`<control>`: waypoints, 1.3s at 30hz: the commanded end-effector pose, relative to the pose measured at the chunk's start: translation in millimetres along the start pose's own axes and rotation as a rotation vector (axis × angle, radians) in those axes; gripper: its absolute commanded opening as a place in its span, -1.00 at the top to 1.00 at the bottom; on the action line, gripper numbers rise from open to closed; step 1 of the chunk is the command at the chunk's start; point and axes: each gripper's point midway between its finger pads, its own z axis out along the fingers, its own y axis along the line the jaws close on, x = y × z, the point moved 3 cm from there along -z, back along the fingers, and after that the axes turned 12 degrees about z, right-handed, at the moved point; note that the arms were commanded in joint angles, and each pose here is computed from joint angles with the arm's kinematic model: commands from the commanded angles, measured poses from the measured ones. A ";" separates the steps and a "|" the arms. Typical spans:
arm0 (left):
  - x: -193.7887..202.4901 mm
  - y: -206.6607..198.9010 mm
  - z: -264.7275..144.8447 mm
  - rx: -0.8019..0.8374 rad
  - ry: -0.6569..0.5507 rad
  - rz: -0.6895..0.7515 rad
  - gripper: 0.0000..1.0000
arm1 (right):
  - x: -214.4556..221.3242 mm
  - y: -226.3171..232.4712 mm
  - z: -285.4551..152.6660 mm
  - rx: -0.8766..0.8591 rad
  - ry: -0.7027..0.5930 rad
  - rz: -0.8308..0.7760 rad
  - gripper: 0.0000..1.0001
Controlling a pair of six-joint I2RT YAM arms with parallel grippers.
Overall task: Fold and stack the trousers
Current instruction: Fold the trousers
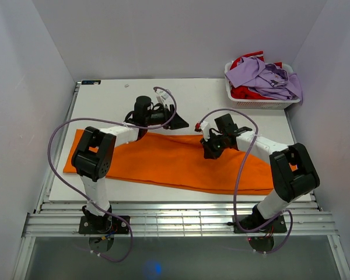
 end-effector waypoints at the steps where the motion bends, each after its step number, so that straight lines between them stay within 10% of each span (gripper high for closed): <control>1: -0.4 27.0 13.6 -0.102 0.013 0.012 -0.39 | -6.3 9.6 -6.4 -0.038 -0.044 -0.032 0.77; 20: 100.4 -15.3 11.1 0.040 0.262 -0.091 0.20 | -97.8 -24.5 -62.0 0.198 -0.278 0.049 0.57; 31: 120.7 -12.2 23.2 -0.126 0.380 0.055 0.87 | -84.0 -32.8 -32.4 0.254 -0.102 0.133 0.56; 39: 138.9 8.9 32.7 -0.256 0.495 0.034 1.00 | -59.7 -45.1 -0.8 0.443 0.068 0.123 0.44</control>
